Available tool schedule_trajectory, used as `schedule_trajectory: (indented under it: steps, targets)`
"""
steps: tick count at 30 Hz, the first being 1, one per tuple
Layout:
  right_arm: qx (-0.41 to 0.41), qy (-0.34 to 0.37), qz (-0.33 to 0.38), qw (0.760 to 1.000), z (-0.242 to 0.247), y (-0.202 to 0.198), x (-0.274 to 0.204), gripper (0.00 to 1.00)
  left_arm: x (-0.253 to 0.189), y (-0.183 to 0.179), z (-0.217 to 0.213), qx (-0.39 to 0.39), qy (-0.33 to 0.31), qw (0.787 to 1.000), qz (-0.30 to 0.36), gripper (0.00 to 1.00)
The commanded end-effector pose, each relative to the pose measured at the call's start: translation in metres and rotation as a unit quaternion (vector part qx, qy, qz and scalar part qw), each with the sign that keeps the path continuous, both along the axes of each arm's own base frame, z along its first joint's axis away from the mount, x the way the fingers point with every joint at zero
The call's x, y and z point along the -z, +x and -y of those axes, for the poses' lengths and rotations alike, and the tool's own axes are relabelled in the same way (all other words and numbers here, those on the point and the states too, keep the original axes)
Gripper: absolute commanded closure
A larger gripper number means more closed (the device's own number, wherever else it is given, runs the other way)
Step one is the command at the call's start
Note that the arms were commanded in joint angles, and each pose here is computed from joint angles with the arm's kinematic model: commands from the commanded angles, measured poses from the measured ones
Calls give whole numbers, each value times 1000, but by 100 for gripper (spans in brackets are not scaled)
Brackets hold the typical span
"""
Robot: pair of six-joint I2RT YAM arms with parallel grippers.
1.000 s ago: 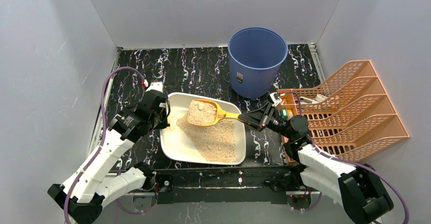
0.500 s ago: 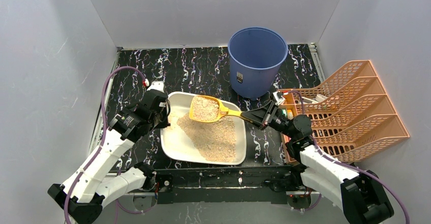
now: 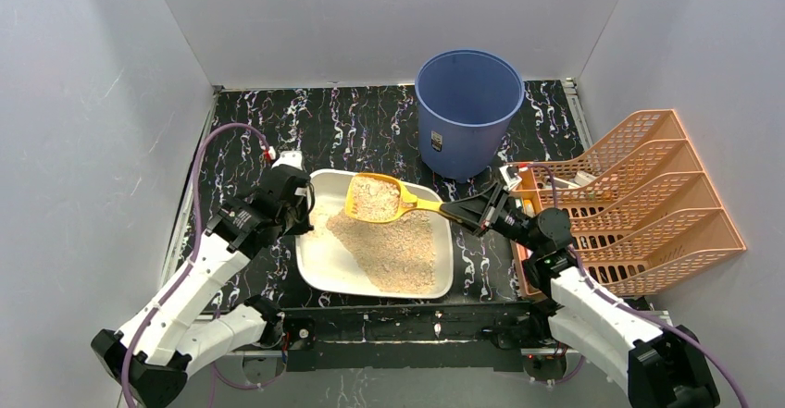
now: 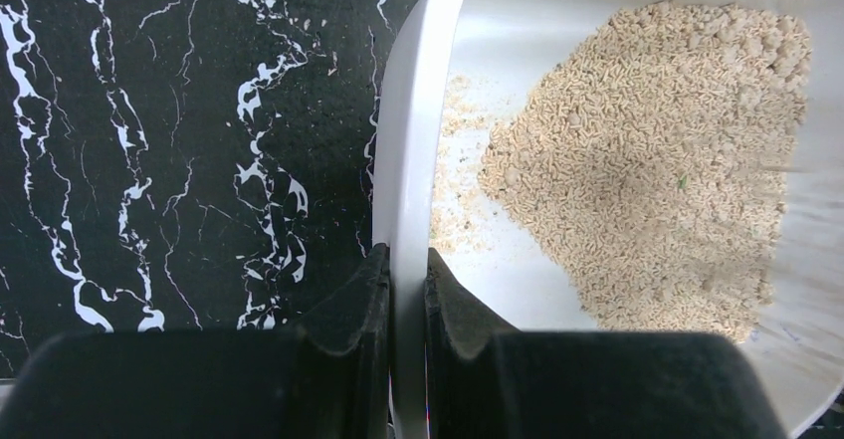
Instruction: Clean the litter box
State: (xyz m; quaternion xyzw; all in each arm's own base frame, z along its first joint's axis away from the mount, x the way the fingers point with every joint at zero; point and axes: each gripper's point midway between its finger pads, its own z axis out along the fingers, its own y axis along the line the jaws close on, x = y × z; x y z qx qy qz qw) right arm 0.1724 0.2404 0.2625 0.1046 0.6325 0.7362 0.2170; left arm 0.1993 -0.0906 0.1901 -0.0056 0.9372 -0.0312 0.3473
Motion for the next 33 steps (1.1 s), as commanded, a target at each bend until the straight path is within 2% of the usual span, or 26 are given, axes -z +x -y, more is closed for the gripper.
schedule_trajectory:
  steps: [1,2,4,5,8,10,11,14,17,19,21,23,25,27,29,30,33]
  targets:
    - [-5,42,48,998,5,-9,-34,99,-20,23,27,-11,-76,996,48,100]
    - [-18,36,57,998,3,-13,-34,99,-18,23,26,-15,-71,996,45,100]
    - [22,4,15,1000,9,5,-13,99,-10,25,23,-23,-63,997,43,100]
    - [36,11,11,999,12,8,-14,99,-5,26,24,-25,-60,997,39,100]
    - [-27,24,49,998,0,-14,-33,99,10,26,24,-29,-48,998,16,100]
    - [19,-19,19,999,5,3,-12,99,21,25,24,-39,-46,998,7,100]
    - [38,-20,3,999,10,9,-7,99,26,25,25,-39,-48,998,5,100]
    - [-16,18,33,999,6,-13,-21,99,39,24,24,-41,-42,998,-8,100]
    - [51,-33,-13,998,15,5,10,99,54,22,24,-49,-41,998,-16,98]
    - [25,9,4,1000,14,-5,-5,99,62,22,26,-46,-39,998,-28,95]
    - [-3,-5,13,1000,10,-14,-6,99,68,19,24,-50,-32,997,-40,90]
    - [55,-43,-9,997,17,3,11,99,76,17,23,-58,-34,997,-43,82]
    - [39,0,3,999,17,-2,-3,99,79,17,24,-59,-36,997,-47,74]
    - [0,0,23,1000,10,-13,-10,99,77,16,22,-64,-29,996,-50,66]
    - [55,-38,-3,998,15,5,6,99,77,16,19,-76,-31,996,-43,59]
    - [60,-30,-13,998,16,7,6,99,77,16,19,-77,-32,996,-40,57]
    - [-11,3,31,999,5,-14,-16,99,68,17,15,-80,-22,996,-42,50]
